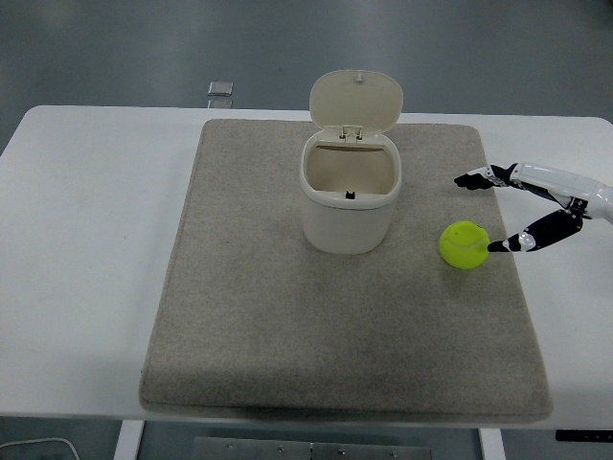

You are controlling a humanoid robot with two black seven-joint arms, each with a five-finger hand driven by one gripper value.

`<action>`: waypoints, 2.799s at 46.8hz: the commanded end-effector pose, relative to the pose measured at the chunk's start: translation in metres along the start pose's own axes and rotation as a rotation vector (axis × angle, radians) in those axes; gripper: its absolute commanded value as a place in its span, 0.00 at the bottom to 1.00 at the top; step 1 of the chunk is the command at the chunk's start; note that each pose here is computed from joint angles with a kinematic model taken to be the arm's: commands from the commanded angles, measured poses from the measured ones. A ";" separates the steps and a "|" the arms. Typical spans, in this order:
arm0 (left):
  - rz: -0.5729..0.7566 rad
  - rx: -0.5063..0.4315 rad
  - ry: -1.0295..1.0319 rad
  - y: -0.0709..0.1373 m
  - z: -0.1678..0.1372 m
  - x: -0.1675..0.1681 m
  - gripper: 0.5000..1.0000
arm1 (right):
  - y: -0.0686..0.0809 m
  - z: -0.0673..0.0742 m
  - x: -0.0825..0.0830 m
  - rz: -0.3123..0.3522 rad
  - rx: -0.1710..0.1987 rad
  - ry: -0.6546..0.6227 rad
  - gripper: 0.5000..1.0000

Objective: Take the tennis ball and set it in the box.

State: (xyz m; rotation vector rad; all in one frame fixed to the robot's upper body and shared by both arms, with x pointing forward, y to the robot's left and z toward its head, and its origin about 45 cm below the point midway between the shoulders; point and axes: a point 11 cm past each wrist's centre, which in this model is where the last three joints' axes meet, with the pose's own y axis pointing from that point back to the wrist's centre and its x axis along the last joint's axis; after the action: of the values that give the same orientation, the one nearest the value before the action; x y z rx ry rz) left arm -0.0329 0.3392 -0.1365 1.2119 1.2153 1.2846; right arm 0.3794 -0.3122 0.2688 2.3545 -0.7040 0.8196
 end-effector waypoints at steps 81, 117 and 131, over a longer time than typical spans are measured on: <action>0.000 0.000 0.000 0.000 0.000 0.000 0.98 | -0.022 0.024 -0.042 -0.033 -0.120 0.123 0.30; 0.000 0.000 0.000 0.000 0.000 0.000 0.98 | -0.007 -0.048 0.015 -0.012 0.151 0.034 0.00; 0.000 0.000 0.000 0.000 0.000 0.000 0.98 | -0.029 -0.086 0.030 -0.014 0.264 0.041 0.00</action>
State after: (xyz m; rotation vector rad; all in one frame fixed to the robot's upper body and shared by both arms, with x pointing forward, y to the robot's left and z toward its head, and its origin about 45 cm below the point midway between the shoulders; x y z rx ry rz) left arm -0.0326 0.3392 -0.1365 1.2115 1.2149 1.2849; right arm 0.3830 -0.2544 0.3357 2.5452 -0.6057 0.9922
